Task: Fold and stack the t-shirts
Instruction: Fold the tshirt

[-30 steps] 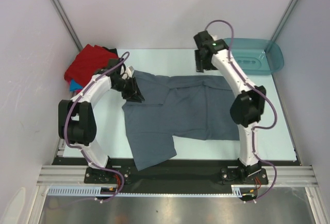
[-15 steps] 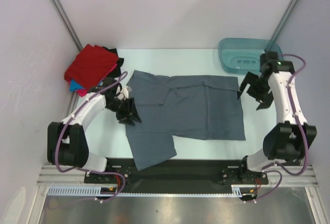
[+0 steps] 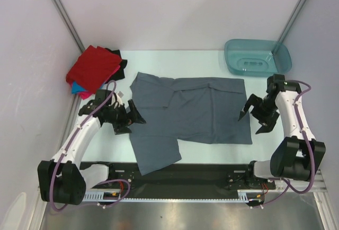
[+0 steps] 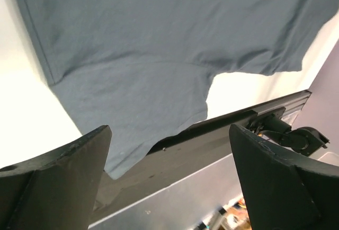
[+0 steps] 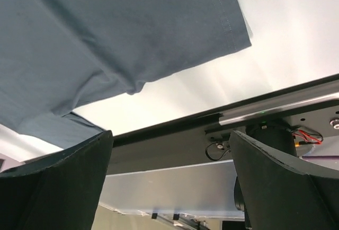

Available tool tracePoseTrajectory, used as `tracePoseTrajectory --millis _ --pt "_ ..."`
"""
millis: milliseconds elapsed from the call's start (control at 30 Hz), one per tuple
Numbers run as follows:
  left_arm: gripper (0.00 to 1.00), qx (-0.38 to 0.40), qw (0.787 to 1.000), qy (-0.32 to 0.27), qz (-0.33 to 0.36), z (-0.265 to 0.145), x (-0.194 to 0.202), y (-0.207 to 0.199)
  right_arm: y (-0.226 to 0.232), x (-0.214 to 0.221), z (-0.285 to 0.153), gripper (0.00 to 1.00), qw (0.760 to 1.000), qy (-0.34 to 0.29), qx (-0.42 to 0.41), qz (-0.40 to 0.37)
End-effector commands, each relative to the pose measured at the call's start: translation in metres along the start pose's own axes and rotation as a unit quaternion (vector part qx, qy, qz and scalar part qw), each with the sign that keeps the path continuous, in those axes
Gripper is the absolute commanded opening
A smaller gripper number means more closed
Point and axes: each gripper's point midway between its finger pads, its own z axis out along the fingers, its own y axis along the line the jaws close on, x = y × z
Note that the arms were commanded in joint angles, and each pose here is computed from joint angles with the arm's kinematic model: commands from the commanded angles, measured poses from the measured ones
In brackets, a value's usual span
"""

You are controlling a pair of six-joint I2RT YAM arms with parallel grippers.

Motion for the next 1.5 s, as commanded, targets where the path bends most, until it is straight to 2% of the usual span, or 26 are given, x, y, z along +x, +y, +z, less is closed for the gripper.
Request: tracePoseTrajectory --millis 0,100,167,333,500,533,700,733,900,967,1067,1100,1333,1467 --pt "1.00 -0.003 0.999 0.017 -0.046 0.008 0.016 0.009 0.003 -0.004 -0.004 1.00 0.999 -0.021 -0.028 -0.016" --pt "1.00 -0.011 0.998 0.028 -0.052 0.005 0.029 0.016 -0.001 0.000 0.003 1.00 1.000 -0.017 -0.020 -0.013" --pt "1.00 0.012 0.999 0.018 -0.047 0.002 0.033 0.010 0.001 0.003 0.007 1.00 0.999 -0.016 -0.032 -0.002" --pt "1.00 0.014 0.996 0.046 -0.070 0.008 0.060 0.022 -0.007 0.016 0.023 1.00 0.999 -0.008 -0.031 0.010" --pt "0.83 -0.003 0.995 0.074 -0.065 0.009 0.072 0.031 -0.004 0.019 0.018 1.00 0.999 -0.004 -0.033 0.037" --pt "0.75 -0.004 0.995 0.079 -0.067 0.010 0.073 0.032 -0.004 0.019 0.017 0.99 0.999 -0.002 -0.033 0.040" --pt "0.63 -0.031 0.993 0.100 -0.060 0.009 0.076 0.040 0.004 0.017 0.011 1.00 0.997 -0.002 -0.047 0.054" --pt "0.61 -0.050 0.989 0.119 -0.069 0.007 0.083 0.046 0.007 0.016 0.008 1.00 0.997 -0.004 -0.054 0.060" --pt "0.62 -0.155 0.982 0.108 -0.023 -0.014 0.077 0.076 0.013 0.010 -0.003 1.00 0.996 -0.018 -0.062 0.057" --pt "0.62 -0.169 0.980 0.102 -0.018 -0.018 0.076 0.080 0.013 0.010 -0.006 1.00 0.996 -0.023 -0.062 0.058" --pt "0.61 -0.151 0.983 0.100 -0.028 -0.010 0.080 0.079 0.016 0.011 -0.011 1.00 0.996 -0.029 -0.069 0.056" --pt "0.57 -0.138 0.983 0.113 -0.037 -0.005 0.089 0.079 0.017 0.010 -0.011 1.00 0.996 -0.030 -0.068 0.058" --pt "0.58 -0.074 0.988 0.120 -0.068 0.014 0.099 0.065 0.025 0.011 -0.013 1.00 0.995 -0.034 -0.077 0.053" --pt "0.58 -0.090 0.988 0.104 -0.065 0.018 0.093 0.071 0.032 0.011 -0.014 1.00 0.996 -0.036 -0.078 0.038"
